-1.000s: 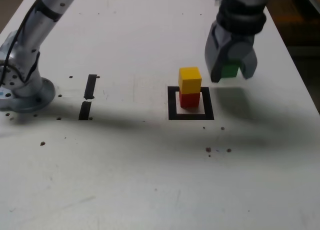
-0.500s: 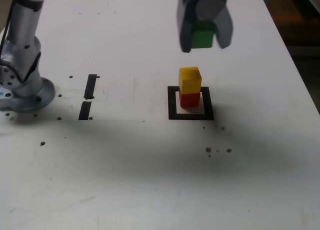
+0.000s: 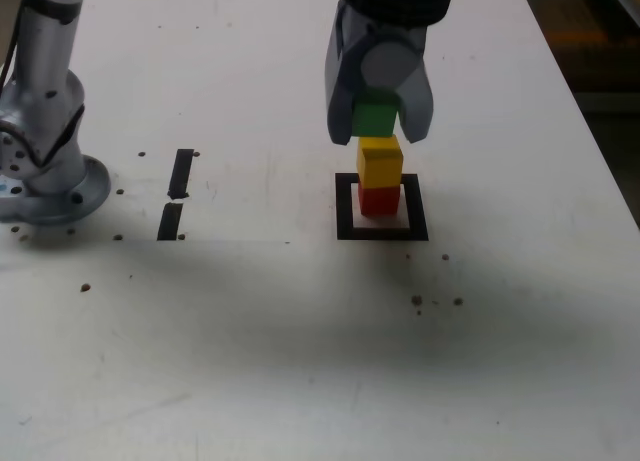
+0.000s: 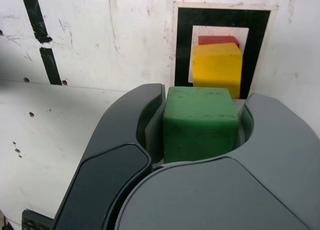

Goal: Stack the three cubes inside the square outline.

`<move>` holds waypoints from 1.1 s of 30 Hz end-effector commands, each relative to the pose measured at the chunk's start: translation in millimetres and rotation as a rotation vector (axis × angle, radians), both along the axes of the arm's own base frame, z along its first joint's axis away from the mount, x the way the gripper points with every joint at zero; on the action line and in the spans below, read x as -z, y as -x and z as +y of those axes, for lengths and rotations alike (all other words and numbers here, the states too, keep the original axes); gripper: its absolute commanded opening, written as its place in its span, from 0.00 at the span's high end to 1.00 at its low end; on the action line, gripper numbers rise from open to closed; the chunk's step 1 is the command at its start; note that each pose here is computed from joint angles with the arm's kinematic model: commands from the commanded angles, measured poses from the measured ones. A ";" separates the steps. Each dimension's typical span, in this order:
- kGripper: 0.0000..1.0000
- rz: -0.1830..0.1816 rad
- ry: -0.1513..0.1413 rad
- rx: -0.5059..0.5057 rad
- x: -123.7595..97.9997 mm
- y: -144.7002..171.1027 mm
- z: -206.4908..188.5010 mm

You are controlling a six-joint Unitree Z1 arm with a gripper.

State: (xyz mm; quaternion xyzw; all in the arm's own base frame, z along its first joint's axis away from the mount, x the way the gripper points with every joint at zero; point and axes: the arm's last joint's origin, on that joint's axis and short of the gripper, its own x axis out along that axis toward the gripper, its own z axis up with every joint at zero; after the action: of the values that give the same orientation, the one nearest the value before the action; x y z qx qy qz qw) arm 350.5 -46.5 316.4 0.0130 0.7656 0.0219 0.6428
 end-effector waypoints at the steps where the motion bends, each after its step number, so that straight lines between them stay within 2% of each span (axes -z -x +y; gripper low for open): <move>1: 0.76 0.005 -0.006 0.001 0.7 0.9 0.5; 8: 0.76 0.015 -0.009 0.013 15.3 -3.6 0.1; 18: 0.75 -0.015 -0.015 0.011 22.2 -7.4 2.9; 27: 0.73 -0.020 -0.016 0.000 30.9 -8.2 8.3; 31: 0.65 -0.024 -0.014 0.000 31.4 -8.3 8.4; 33: 0.55 -0.025 -0.013 0.000 31.1 -8.0 8.4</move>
State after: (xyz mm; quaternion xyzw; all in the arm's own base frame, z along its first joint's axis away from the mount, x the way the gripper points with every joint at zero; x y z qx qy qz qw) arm 359.5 -38.7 284.2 0.0172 0.7581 0.0277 0.6513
